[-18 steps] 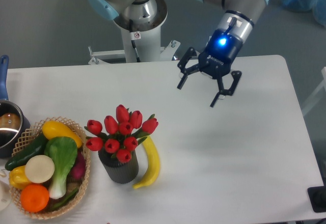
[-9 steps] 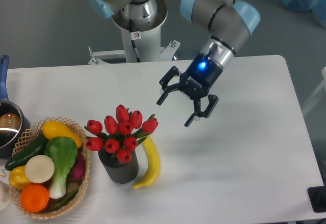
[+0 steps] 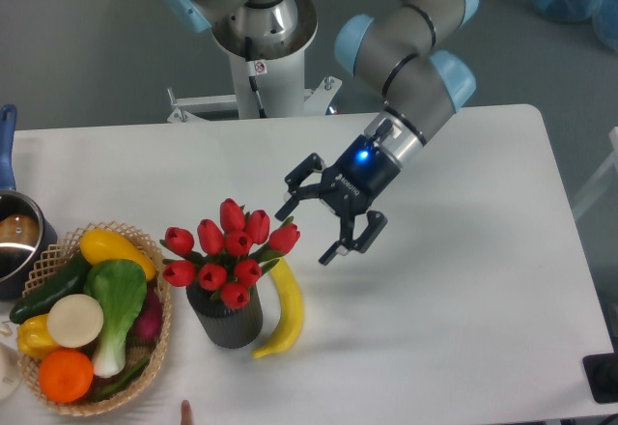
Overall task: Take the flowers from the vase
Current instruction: 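Move the open gripper toward the red tulip stems above the vase, then lower the gripper around the tulip stems just above the vase rim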
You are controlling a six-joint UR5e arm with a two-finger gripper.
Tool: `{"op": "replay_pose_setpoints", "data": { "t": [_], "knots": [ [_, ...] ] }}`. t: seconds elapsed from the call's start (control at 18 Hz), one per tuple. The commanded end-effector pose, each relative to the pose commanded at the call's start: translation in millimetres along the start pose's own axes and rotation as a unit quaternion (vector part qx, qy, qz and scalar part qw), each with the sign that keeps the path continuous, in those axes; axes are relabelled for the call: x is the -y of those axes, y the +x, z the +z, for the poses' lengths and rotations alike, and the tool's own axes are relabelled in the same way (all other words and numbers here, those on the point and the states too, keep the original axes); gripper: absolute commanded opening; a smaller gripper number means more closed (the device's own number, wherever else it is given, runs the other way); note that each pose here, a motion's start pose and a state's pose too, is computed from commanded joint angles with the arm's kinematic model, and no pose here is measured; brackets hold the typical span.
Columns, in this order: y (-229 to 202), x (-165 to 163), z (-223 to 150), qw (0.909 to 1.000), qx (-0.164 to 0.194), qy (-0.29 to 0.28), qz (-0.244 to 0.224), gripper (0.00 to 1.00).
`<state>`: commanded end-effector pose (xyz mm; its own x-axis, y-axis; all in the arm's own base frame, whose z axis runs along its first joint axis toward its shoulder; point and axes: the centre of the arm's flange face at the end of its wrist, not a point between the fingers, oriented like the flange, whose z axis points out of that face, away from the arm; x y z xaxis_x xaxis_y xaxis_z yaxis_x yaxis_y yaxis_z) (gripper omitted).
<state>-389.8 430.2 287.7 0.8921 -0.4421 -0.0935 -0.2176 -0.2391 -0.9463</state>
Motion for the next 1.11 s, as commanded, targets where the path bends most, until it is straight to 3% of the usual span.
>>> {"op": "replay_pose_setpoints", "data": {
  "t": [1.11],
  "knots": [
    [-3, 19, 66, 0.9978, -0.055, 0.035, -0.012, 1.0]
  ]
}}
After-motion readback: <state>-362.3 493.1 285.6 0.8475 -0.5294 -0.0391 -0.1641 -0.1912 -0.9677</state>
